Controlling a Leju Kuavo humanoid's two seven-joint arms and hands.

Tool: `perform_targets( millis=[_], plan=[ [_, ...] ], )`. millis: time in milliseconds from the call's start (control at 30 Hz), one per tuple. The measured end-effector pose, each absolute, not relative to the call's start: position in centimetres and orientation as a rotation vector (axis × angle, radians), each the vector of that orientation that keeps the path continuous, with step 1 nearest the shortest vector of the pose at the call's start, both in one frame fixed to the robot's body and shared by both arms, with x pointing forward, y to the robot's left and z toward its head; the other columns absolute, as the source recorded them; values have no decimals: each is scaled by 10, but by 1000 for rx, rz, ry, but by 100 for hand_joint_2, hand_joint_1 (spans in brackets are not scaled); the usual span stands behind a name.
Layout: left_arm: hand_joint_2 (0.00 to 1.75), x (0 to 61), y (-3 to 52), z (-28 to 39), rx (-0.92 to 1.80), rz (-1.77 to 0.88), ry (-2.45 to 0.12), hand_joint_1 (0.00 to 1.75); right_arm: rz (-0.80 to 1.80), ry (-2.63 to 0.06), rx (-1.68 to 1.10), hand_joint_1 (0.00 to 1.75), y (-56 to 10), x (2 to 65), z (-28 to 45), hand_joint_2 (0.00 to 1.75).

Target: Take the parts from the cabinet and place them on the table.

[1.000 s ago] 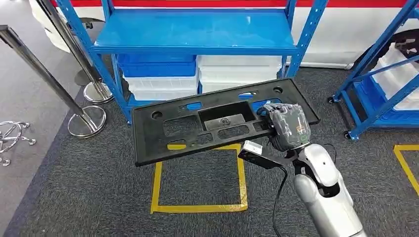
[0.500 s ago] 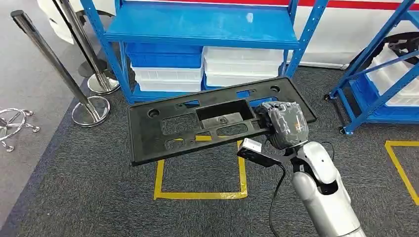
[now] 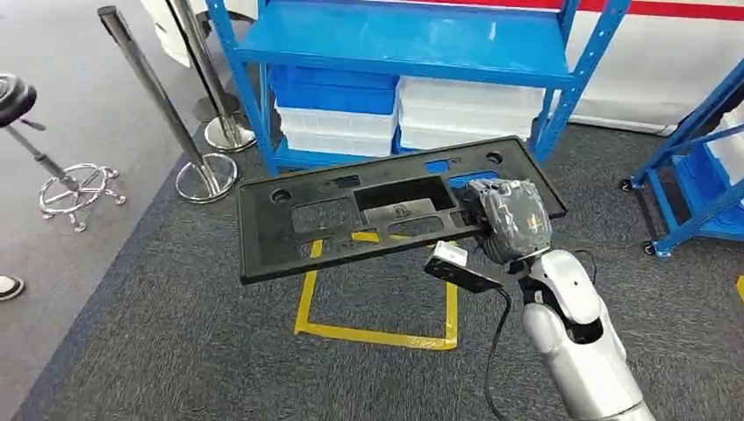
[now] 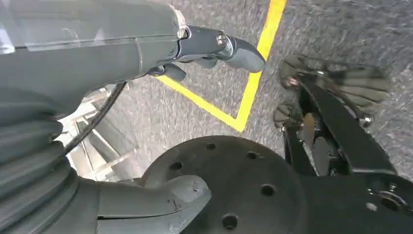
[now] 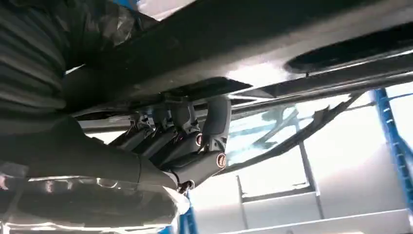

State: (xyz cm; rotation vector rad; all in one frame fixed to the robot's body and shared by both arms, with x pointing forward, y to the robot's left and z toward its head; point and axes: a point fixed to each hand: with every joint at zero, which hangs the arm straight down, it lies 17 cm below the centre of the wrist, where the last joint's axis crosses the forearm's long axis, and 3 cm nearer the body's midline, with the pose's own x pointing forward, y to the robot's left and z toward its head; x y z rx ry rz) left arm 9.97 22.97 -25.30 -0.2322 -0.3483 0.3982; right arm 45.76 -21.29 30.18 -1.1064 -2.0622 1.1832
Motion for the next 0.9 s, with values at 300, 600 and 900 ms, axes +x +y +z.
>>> perform_targets(
  millis=[300,600,900],
  plan=[
    [175,98,236,-253,-220,398,-347,0,1181,-2061,-1107,175,-212,459,304,175],
    [175,95,234,-253,-224,407,-343,0,1183,-2048,-1097,175,-213,458,299,175],
    [175,92,235,-253,-224,398,-336,0,1172,-2047,-1108,175,-213,458,301,175]
  ],
)
